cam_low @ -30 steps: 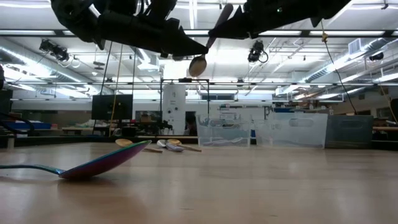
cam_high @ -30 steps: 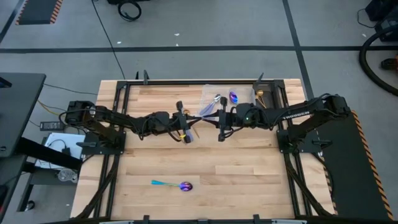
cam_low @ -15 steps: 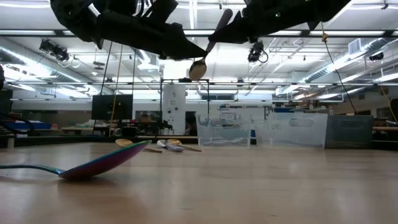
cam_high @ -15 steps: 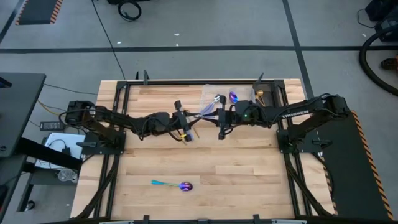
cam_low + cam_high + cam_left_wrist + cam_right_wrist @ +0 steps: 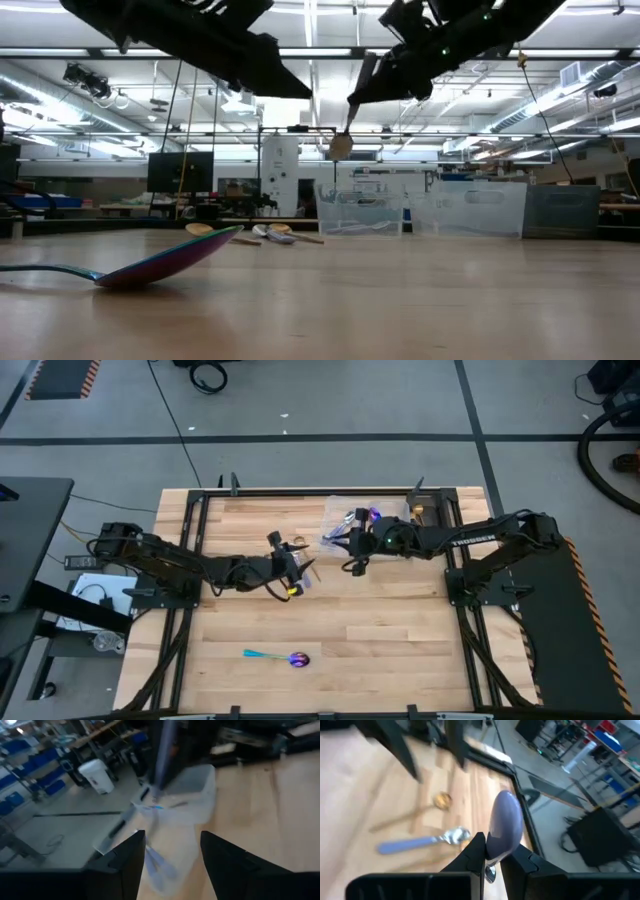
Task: Sort silverware by color (type)
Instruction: Put the left gray spoon into the left transparent bin
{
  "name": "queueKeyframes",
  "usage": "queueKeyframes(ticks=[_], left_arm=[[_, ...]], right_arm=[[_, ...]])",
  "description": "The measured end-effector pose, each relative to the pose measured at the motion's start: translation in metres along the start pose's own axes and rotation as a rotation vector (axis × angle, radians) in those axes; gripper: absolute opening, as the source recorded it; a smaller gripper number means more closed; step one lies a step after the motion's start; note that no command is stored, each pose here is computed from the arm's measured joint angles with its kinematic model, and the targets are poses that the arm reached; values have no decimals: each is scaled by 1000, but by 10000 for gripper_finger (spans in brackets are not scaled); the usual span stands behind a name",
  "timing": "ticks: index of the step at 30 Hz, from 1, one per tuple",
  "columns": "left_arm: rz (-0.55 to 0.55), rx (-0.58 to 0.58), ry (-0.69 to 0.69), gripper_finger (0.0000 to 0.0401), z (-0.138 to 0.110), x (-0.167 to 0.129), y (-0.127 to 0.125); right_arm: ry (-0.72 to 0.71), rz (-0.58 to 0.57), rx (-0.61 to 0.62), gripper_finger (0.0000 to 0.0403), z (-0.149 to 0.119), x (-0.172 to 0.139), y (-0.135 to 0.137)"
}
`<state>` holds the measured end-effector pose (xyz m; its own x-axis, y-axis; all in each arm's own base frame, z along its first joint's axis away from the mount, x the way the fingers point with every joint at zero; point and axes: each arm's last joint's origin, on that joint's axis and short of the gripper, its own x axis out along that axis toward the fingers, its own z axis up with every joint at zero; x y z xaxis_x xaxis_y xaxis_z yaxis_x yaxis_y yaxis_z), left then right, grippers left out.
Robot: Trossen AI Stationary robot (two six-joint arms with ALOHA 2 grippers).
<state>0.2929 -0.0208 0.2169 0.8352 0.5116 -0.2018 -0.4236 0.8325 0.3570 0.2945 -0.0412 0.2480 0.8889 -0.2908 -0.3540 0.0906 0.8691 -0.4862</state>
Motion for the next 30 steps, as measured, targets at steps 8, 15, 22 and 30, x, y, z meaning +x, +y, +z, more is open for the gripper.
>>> queueKeyframes(ticks=[8,15,22,30], left_arm=[[-34,-43,104,188,-12,-4,-7],[-43,-138,132,188,-15,-6,-10],[-49,-186,131,188,-14,-7,-11],[-50,-180,137,188,-15,-7,-11]], right_arm=[[51,-60,-58,49,-11,3,-19],[104,-97,-90,50,-22,4,-34],[182,-118,-156,50,-40,12,-48],[411,-197,-183,50,-72,34,-46]])
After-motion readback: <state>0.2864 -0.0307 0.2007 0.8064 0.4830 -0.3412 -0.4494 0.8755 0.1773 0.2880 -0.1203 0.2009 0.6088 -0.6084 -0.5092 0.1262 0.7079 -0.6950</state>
